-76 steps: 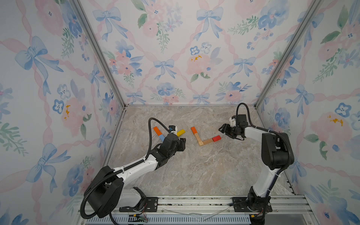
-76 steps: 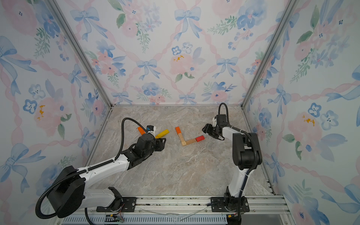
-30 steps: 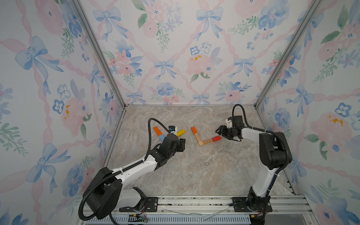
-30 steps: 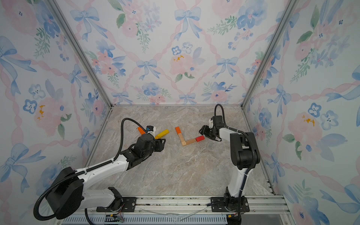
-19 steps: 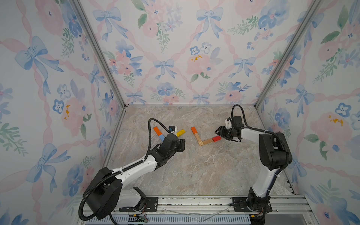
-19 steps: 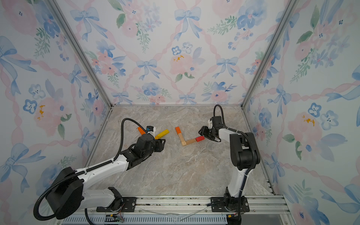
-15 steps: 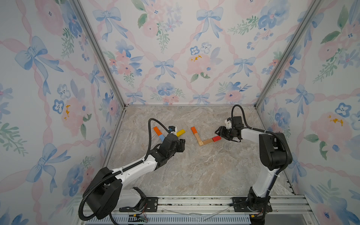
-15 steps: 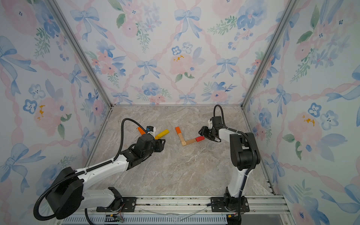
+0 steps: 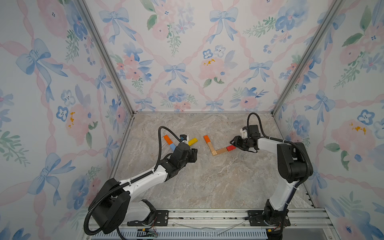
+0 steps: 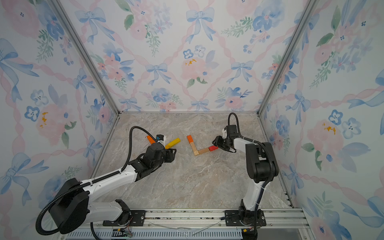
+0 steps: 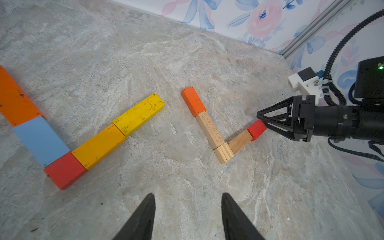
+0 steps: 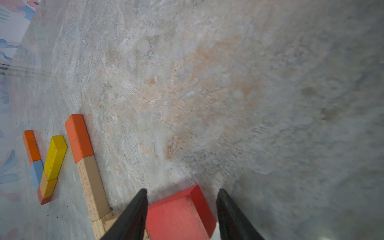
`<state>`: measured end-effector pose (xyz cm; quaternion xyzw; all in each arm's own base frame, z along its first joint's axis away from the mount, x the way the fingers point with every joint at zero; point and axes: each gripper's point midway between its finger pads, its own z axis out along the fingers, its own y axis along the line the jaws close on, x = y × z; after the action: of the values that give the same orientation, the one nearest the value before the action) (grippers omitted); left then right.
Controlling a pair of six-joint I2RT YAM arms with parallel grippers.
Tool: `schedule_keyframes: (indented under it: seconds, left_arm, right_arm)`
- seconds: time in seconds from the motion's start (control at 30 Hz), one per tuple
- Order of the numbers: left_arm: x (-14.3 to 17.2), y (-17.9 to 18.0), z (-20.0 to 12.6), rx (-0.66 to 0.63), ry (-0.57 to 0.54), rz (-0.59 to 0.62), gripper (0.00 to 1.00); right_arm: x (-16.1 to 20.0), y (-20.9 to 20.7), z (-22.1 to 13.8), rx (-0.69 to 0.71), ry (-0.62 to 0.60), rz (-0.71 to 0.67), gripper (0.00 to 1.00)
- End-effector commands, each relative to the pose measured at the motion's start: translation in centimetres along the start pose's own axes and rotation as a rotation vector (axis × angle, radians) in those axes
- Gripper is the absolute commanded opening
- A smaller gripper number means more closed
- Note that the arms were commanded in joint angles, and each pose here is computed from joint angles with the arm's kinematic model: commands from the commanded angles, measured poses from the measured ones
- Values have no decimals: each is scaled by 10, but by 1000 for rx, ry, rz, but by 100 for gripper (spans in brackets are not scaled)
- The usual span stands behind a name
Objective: Assemble the letter v with building blocks
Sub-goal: Assemble the building block at the center of the board.
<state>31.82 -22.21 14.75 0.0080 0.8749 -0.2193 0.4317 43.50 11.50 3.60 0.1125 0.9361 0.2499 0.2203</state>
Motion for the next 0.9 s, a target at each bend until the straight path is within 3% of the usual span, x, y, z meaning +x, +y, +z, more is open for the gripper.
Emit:
schedule_keyframes:
  seconds: [0.0,0.87]
  left_arm:
    - [-7,-2,-4,2,-21,-9,54]
    - [-5,1,-4,-9,-15,-7,54]
  right_arm:
    - [16,0,-3,16,40,18,54]
    - [17,2,-4,18,44,17,42]
